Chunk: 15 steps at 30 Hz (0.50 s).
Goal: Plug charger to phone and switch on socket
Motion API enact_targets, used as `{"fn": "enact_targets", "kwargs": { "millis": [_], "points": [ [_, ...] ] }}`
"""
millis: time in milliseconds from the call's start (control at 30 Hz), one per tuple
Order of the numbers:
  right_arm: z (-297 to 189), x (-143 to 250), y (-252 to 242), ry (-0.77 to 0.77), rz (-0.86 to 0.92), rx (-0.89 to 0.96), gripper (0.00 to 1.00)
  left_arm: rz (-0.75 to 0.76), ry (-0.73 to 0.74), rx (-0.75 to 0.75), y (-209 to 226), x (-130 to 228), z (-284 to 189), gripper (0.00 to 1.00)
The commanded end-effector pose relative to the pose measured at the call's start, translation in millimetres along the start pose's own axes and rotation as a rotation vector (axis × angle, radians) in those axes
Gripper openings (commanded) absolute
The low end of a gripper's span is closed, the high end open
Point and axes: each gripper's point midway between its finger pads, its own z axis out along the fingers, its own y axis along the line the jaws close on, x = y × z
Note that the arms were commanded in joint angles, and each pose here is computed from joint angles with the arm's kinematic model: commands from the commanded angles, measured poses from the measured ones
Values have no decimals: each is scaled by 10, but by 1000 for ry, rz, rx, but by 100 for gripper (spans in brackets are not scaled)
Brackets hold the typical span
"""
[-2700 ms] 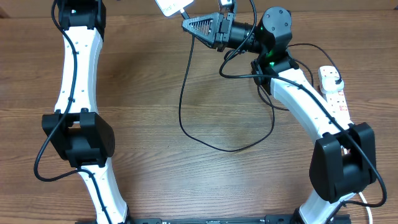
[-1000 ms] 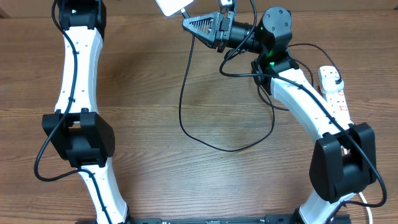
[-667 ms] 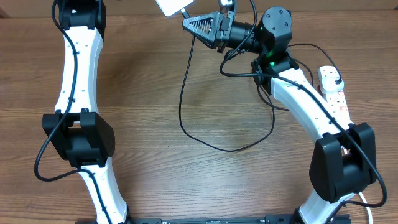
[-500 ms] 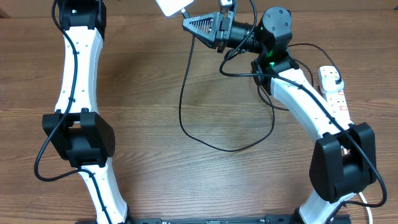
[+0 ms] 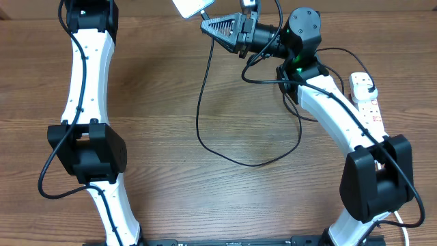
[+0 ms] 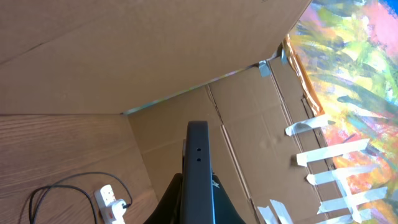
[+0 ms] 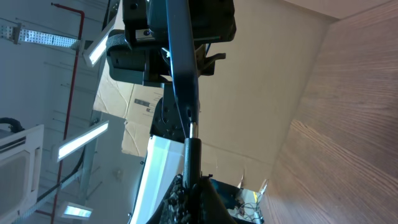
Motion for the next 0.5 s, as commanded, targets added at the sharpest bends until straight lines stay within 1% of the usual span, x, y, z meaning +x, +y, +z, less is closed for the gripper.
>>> {"fn": "enact_targets", "kwargs": {
  "millis": [0, 233, 467],
  "points": [
    [-36, -159, 209, -89, -35, -17, 4, 33, 130, 53, -239, 368, 249, 4],
    [-34, -131, 211, -73, -35, -18, 4, 33, 68, 41, -221, 259, 258, 4],
    [-33, -120, 212, -67, -35, -19, 4, 33, 54, 36, -210, 219, 227, 4]
  ]
}}
